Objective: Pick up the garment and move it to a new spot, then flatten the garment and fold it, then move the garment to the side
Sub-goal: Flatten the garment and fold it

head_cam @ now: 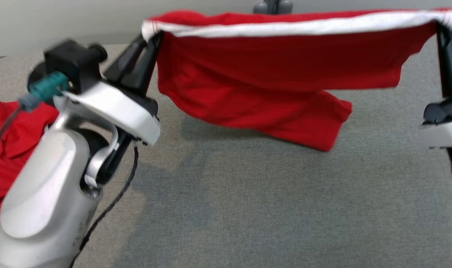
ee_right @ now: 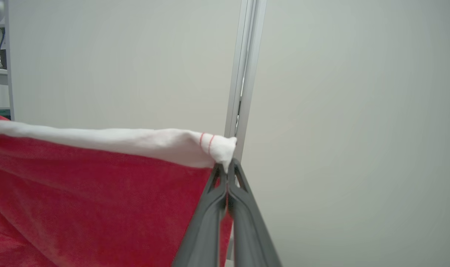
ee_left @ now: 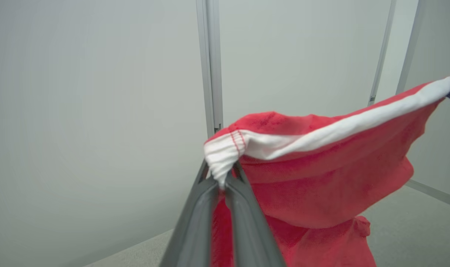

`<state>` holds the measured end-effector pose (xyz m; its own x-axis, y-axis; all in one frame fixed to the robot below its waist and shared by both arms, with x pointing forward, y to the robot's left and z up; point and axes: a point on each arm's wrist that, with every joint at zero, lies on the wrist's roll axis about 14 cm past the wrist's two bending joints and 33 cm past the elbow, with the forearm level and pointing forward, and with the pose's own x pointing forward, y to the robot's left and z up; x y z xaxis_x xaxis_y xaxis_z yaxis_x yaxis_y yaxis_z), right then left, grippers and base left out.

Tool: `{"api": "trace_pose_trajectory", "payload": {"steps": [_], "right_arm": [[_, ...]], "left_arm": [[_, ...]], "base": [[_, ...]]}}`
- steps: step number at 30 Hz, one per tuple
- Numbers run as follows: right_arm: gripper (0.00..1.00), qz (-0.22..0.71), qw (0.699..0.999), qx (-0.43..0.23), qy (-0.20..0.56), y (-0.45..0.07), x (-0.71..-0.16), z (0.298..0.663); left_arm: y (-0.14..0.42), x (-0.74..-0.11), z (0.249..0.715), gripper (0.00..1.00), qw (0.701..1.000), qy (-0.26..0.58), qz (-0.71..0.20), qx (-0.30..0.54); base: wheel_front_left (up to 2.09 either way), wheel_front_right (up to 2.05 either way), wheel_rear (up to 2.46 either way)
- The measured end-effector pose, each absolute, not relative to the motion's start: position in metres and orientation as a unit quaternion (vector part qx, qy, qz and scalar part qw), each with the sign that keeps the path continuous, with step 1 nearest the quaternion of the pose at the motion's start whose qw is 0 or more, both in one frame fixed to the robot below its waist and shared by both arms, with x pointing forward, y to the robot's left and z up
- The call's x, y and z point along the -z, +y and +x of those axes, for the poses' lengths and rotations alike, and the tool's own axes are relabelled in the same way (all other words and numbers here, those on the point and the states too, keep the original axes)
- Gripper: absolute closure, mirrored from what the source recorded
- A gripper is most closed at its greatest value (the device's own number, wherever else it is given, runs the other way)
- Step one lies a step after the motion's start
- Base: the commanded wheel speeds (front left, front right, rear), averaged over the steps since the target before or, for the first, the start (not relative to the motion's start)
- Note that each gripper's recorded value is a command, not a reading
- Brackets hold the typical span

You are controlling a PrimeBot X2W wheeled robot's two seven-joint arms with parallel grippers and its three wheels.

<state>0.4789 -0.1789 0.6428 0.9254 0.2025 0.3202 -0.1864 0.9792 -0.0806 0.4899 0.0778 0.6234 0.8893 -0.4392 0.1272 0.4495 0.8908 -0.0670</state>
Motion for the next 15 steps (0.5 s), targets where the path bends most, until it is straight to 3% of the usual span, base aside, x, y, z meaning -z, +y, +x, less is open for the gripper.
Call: {"api": "trace_pose_trajectory", "payload": {"steps": [7,15], "right_arm": [[1.0,-0.047,0.964,-0.093,-0.244,-0.19,-0.718,0.471],[1.0,-0.024,0.967,-0.108,-0.23,-0.187,-0.716,0.485]], "left_arm": [[0.067,-0.71,0.486,1.0,0.955,-0.148,-0.043,0.255],[0.057,-0.714,0.497,1.0,0.951,-0.144,-0.056,0.268]], "base": [[0.0,0.0,0.0],[0.0,0.0,0.0]]}}
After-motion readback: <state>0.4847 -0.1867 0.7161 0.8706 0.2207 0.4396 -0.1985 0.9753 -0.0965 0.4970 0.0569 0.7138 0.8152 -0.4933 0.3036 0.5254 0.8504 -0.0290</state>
